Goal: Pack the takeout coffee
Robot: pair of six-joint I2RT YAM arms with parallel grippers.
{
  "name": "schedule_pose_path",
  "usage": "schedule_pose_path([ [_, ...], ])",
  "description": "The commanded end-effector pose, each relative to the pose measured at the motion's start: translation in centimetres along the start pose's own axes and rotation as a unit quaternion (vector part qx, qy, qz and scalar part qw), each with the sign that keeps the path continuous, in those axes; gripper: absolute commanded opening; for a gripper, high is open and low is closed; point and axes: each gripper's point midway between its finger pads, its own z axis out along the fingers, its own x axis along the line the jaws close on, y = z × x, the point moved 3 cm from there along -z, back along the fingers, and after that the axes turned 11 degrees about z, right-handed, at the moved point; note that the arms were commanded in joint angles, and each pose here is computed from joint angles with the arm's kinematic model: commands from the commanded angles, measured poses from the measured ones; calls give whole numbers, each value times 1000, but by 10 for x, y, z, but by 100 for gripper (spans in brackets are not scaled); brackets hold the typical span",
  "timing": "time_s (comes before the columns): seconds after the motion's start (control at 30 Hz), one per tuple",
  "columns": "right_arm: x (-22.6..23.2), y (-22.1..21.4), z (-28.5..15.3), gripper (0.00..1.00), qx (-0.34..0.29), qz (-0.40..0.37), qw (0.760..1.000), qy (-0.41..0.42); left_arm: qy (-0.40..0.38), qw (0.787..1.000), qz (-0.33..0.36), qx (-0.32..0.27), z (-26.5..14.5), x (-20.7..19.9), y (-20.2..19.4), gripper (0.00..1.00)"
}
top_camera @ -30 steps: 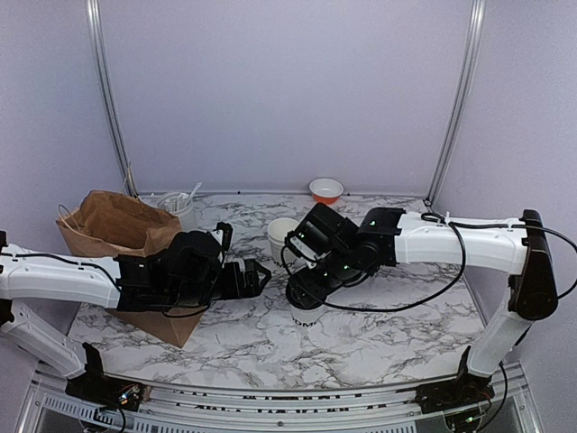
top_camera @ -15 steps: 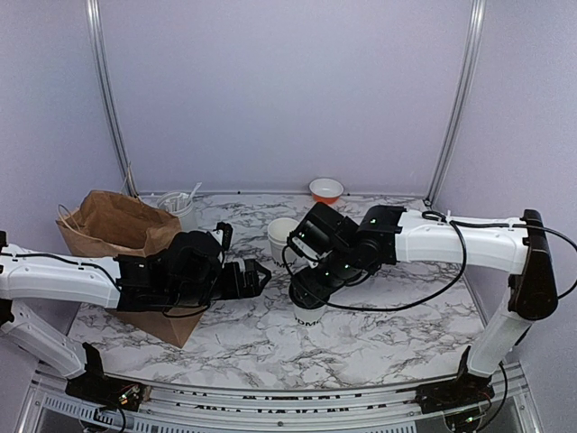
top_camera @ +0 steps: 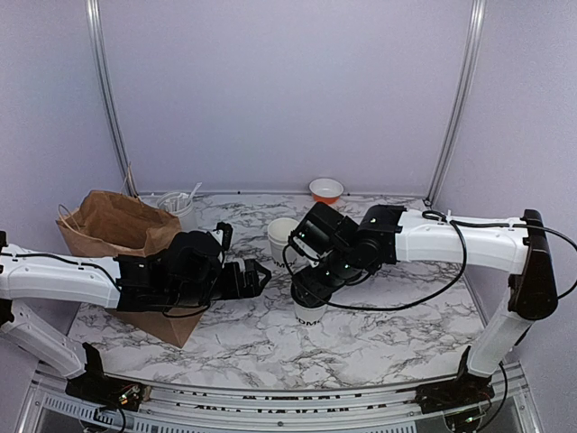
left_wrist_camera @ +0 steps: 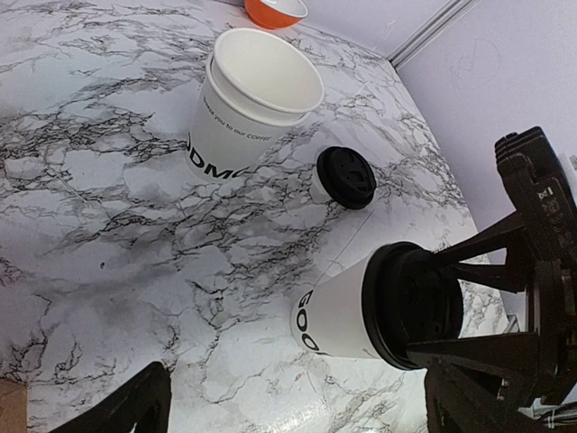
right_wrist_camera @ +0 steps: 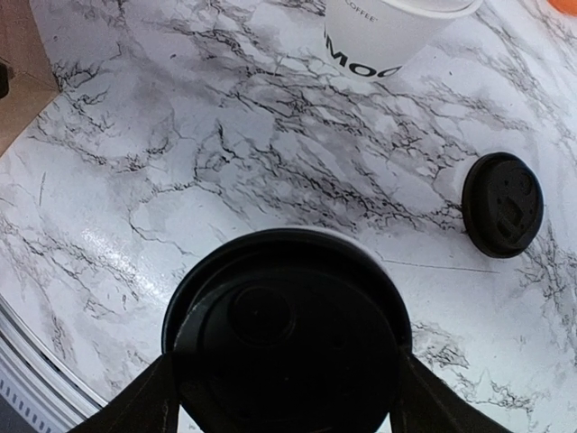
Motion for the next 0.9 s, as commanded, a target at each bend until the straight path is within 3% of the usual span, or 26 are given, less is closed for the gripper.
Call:
schedule_pose_path([
  [0.0,6,14,-18,75,-28,11,999,11,-5,1000,0,-5,-2,-2,7,99],
  [0.87,-2,6,-13,76,-18,18,1000,-2,-5,1000,1,-2,-2,-2,6,99],
])
